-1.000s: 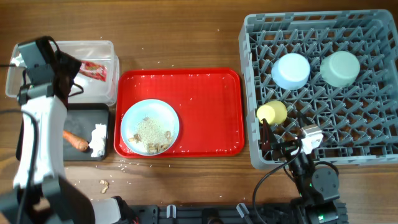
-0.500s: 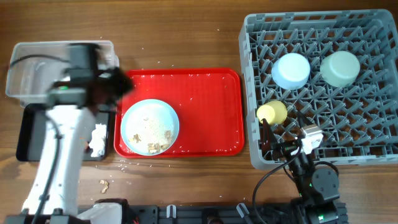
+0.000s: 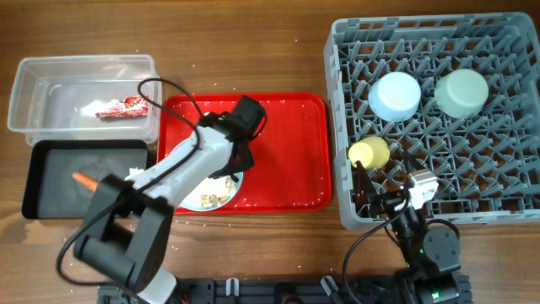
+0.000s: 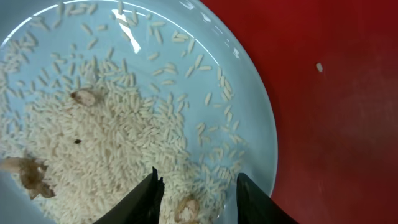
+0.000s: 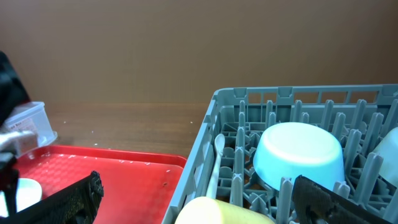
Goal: Sort waste into correct bins and load items into the dishwasher rack
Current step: 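Pick the tissue off the black tray and drop it in the clear bin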
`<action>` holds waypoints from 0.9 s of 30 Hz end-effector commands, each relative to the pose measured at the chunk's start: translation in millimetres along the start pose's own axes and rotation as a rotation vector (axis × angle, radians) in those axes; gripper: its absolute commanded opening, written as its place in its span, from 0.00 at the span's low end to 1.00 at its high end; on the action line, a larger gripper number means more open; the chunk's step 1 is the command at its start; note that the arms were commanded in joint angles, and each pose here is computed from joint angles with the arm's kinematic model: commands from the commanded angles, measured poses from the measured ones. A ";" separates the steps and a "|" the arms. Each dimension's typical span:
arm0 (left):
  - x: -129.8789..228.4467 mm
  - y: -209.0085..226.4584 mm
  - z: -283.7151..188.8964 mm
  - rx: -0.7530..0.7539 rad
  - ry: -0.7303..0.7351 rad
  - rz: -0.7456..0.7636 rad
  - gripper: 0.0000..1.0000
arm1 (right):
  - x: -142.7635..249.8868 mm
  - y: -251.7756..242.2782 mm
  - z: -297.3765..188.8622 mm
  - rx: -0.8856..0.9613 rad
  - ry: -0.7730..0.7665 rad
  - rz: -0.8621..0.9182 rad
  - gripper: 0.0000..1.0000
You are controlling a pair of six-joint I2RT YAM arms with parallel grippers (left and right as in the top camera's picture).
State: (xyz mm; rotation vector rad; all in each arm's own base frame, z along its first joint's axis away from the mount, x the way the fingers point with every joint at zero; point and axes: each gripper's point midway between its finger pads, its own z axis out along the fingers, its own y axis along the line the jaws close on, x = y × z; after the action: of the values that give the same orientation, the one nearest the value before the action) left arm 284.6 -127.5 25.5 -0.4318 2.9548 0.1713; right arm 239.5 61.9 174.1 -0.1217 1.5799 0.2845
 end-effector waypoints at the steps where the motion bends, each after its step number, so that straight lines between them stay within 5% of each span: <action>1: 5.3 -2.3 16.8 -0.057 -0.010 0.017 0.38 | -2.1 1.6 -0.5 -0.010 -0.012 0.010 1.00; 10: -6.1 -6.4 -34.7 0.001 -0.053 0.033 0.38 | -2.1 1.5 -0.5 -0.010 -0.012 0.009 1.00; 16: 10.1 -6.9 -28.9 -0.043 -0.048 0.091 0.41 | -2.1 1.5 -0.5 -0.010 -0.012 0.009 1.00; 23: -11.4 92.2 -50.8 -0.177 0.016 -0.185 0.53 | -2.1 1.5 -0.5 -0.010 -0.012 0.009 1.00; 27: -14.6 138.3 -43.5 -0.078 0.171 -0.368 0.56 | -2.1 1.5 -0.5 -0.010 -0.012 0.009 1.00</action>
State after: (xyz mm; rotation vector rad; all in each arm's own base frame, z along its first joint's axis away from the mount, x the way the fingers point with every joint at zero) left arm 260.7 -22.2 84.8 -0.8570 2.9368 0.3588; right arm 239.5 61.9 174.1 -0.1217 1.5799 0.2845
